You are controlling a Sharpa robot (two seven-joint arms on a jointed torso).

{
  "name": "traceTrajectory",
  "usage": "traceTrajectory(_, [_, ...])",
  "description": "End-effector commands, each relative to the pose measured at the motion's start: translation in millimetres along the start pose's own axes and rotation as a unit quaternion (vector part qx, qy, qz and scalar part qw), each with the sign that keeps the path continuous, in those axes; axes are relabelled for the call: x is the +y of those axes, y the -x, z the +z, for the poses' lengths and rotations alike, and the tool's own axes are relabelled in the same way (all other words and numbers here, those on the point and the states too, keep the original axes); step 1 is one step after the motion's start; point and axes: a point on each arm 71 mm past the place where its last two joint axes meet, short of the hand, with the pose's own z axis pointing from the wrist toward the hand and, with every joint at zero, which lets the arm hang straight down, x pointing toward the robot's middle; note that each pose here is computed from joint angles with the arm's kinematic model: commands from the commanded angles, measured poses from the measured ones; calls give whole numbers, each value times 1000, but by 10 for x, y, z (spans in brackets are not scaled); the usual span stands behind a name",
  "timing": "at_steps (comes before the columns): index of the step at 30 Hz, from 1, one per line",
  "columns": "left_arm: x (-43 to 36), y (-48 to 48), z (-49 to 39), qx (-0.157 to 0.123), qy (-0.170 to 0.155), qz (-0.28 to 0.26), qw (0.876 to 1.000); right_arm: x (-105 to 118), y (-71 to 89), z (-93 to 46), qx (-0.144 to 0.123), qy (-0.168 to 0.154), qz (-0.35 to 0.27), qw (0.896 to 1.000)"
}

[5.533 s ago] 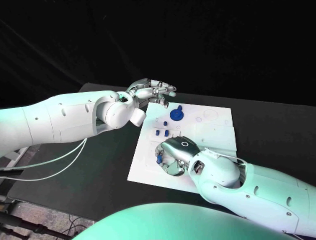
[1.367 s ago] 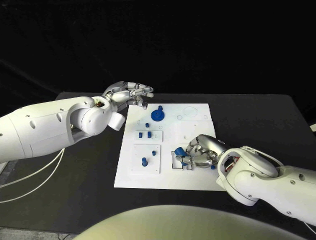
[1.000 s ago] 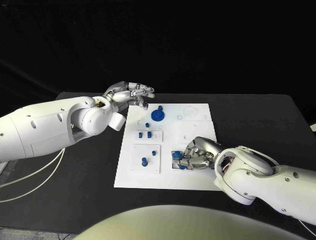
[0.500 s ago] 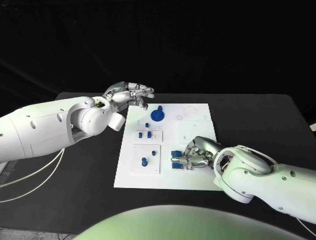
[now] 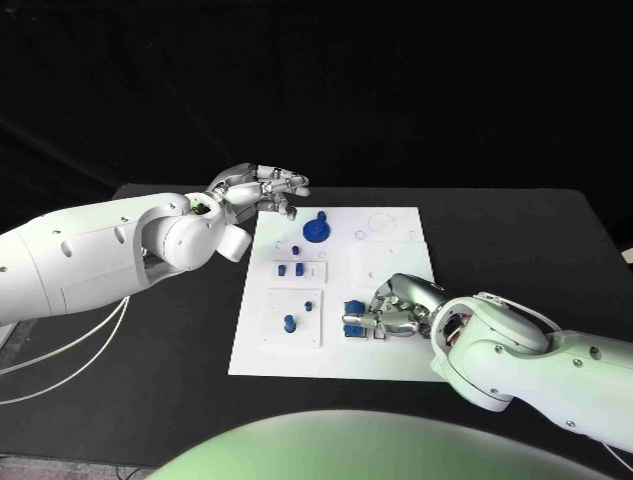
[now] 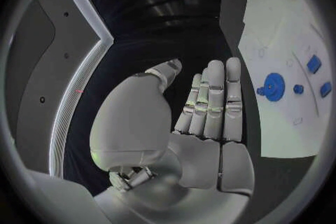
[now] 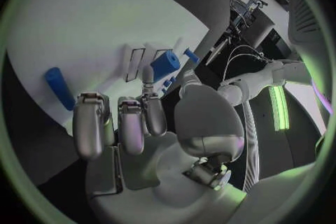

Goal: Assemble the parts on the task board

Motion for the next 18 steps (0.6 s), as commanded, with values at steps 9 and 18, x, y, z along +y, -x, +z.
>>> traceTrajectory(9, [-11, -17, -2, 9, -2, 0, 1000, -18, 12, -34, -3, 8, -28, 1000])
traceTrajectory(18, [-10, -8, -7, 7, -2, 1, 1000, -89, 45, -1, -12, -6, -41, 999])
